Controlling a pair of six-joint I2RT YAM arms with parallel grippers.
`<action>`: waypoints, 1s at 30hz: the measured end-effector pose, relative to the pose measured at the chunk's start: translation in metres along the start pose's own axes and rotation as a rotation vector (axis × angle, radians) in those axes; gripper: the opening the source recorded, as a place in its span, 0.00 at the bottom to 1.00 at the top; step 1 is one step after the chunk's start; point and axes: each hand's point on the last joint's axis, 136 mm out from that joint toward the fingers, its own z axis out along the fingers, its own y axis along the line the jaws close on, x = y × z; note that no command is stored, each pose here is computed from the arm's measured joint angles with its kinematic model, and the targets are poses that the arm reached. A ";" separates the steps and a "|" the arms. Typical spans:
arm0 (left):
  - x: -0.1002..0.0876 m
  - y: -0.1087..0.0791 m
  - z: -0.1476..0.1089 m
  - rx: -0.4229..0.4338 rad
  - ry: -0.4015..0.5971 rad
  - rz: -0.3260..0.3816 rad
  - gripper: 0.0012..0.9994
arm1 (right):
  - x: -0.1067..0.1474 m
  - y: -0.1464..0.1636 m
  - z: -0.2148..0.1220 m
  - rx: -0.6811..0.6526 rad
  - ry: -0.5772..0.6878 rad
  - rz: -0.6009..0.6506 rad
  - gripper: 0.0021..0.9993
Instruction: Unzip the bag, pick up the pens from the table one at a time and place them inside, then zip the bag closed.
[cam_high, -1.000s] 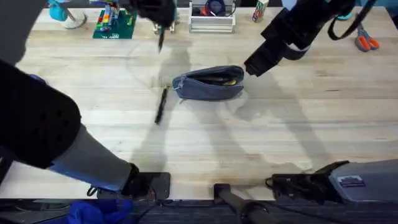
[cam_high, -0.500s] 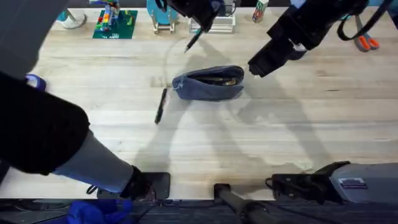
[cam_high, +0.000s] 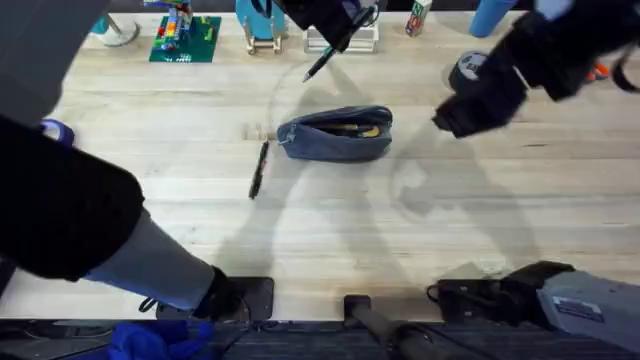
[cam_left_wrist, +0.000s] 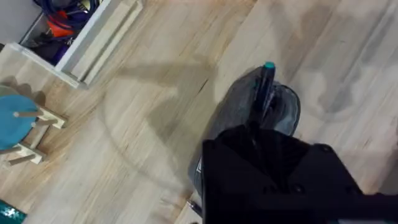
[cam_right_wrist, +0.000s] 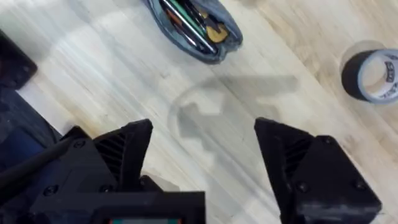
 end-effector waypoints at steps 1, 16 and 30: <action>0.000 0.000 0.000 0.000 0.000 0.001 0.04 | 0.005 0.001 -0.002 0.007 -0.010 0.003 1.00; -0.017 -0.022 -0.002 0.123 -0.094 0.086 0.04 | 0.054 0.011 -0.033 0.126 -0.183 0.028 1.00; -0.009 -0.070 0.006 0.272 -0.100 0.454 0.04 | 0.068 0.010 -0.033 0.177 -0.216 0.030 1.00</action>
